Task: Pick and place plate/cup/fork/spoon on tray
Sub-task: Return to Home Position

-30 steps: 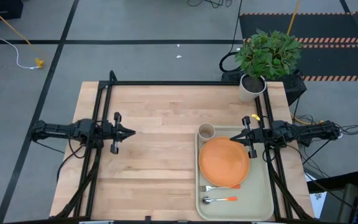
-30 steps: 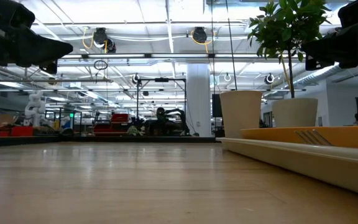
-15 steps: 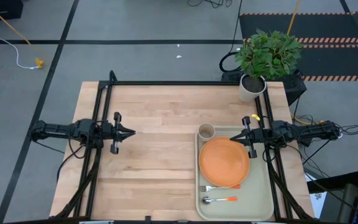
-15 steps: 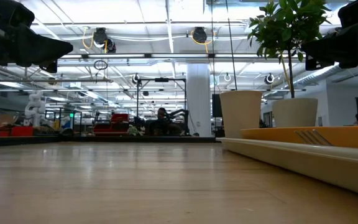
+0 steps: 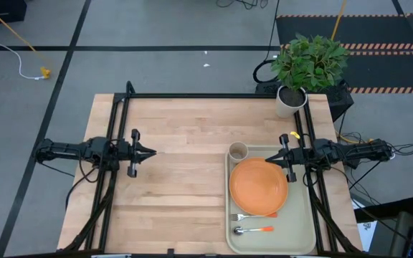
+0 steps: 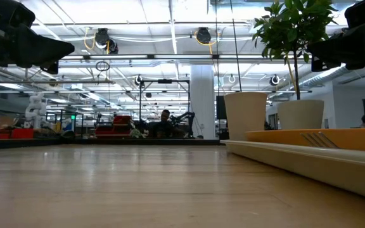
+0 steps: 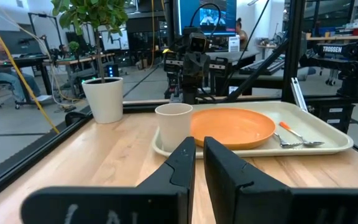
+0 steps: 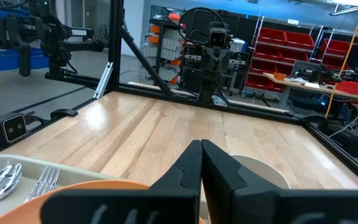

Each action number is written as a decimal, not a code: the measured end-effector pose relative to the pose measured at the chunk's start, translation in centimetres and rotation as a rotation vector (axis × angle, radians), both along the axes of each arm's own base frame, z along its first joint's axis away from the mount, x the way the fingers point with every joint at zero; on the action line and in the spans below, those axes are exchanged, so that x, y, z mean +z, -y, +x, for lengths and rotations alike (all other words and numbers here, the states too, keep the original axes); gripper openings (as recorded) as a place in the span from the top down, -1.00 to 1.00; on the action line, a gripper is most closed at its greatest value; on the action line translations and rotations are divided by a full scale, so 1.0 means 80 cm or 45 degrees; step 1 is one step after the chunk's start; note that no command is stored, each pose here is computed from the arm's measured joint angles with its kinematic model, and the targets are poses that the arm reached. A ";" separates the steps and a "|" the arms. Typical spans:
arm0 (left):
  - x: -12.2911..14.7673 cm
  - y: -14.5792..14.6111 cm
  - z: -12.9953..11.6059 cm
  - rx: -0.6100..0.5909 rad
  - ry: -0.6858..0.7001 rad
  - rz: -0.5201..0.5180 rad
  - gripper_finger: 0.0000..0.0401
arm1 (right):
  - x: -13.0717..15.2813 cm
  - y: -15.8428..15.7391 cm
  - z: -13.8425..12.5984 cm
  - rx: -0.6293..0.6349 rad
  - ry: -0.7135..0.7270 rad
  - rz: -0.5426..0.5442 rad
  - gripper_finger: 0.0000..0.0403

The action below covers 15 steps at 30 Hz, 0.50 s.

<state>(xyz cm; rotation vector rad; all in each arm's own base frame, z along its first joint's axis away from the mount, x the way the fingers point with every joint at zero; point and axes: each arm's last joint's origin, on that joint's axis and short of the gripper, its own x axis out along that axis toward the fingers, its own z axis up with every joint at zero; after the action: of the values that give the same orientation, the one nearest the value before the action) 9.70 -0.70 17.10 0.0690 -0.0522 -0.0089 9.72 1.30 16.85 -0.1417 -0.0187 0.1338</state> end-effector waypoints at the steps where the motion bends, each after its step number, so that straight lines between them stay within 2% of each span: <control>1: 0.000 0.000 0.000 0.000 0.000 0.000 0.81 | 0.000 0.000 0.000 0.000 0.000 0.000 1.00; 15: 0.000 0.000 0.000 -0.006 0.001 0.000 0.81 | 0.000 0.000 0.000 0.000 0.000 0.000 1.00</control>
<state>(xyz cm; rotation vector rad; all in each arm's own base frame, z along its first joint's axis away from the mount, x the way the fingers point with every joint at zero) 9.70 -0.71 17.11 0.0691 -0.0528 -0.0137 9.72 1.30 16.85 -0.1417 -0.0187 0.1338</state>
